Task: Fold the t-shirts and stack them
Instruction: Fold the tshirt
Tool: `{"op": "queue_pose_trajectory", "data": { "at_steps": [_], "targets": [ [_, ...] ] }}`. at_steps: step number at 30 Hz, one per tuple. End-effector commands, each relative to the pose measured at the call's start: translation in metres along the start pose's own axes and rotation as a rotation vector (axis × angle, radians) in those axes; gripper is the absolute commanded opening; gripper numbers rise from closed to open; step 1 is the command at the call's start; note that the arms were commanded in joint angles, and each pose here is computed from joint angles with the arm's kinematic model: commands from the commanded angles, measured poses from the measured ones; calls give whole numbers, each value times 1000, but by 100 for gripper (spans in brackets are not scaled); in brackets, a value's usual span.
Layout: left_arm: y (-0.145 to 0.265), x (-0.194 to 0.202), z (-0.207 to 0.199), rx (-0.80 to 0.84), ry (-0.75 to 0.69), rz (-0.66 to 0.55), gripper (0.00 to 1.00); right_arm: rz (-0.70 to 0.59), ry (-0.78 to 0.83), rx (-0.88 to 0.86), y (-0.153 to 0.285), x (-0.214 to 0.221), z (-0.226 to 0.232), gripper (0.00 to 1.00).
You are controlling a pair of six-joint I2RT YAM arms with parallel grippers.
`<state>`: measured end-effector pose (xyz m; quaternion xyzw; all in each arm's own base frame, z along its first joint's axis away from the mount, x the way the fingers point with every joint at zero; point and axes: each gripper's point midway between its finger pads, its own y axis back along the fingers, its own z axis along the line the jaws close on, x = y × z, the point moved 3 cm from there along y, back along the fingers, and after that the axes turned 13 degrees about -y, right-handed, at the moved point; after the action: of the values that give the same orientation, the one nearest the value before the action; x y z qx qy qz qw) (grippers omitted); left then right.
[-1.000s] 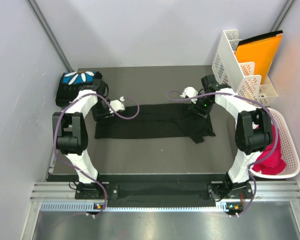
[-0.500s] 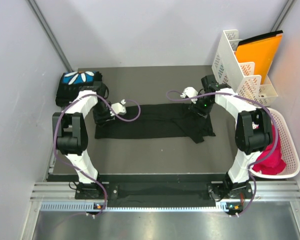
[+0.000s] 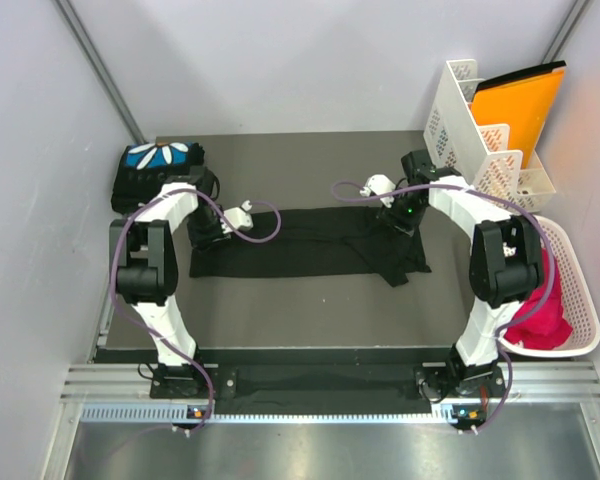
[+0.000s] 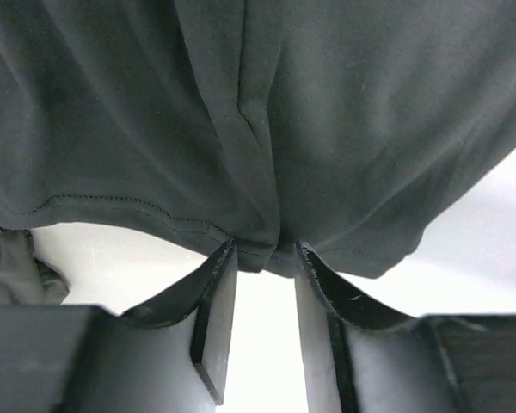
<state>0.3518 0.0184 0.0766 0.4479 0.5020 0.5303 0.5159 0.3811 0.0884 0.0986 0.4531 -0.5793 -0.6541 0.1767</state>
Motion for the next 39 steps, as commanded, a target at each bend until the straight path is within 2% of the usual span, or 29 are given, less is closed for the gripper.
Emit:
{"op": "queue_pose_trajectory", "data": {
  "at_steps": [1,4,5,8,19,28,30,36,39],
  "targets": [
    [-7,0,2,3,8,-2,32,-40,11,-14,4,-15,0,52],
    [-6,0,3,8,7,5,19,-36,13,-19,1,-15,2,52],
    [-6,1,2,14,4,7,9,-36,14,-19,1,-15,2,52],
    [-3,2,2,27,-5,14,2,-23,17,-19,-3,-12,3,52],
    [16,0,15,-12,-14,9,4,41,26,-45,-32,0,14,49],
    [20,1,14,-16,-20,12,3,56,17,-40,-39,2,13,26],
    [21,1,13,-14,-23,14,3,66,14,-41,-41,5,13,17],
    [17,9,11,-4,-30,53,0,68,20,-40,-42,4,12,8],
    [18,13,12,-10,-35,69,0,73,24,-44,-44,5,13,7]
  ]
}}
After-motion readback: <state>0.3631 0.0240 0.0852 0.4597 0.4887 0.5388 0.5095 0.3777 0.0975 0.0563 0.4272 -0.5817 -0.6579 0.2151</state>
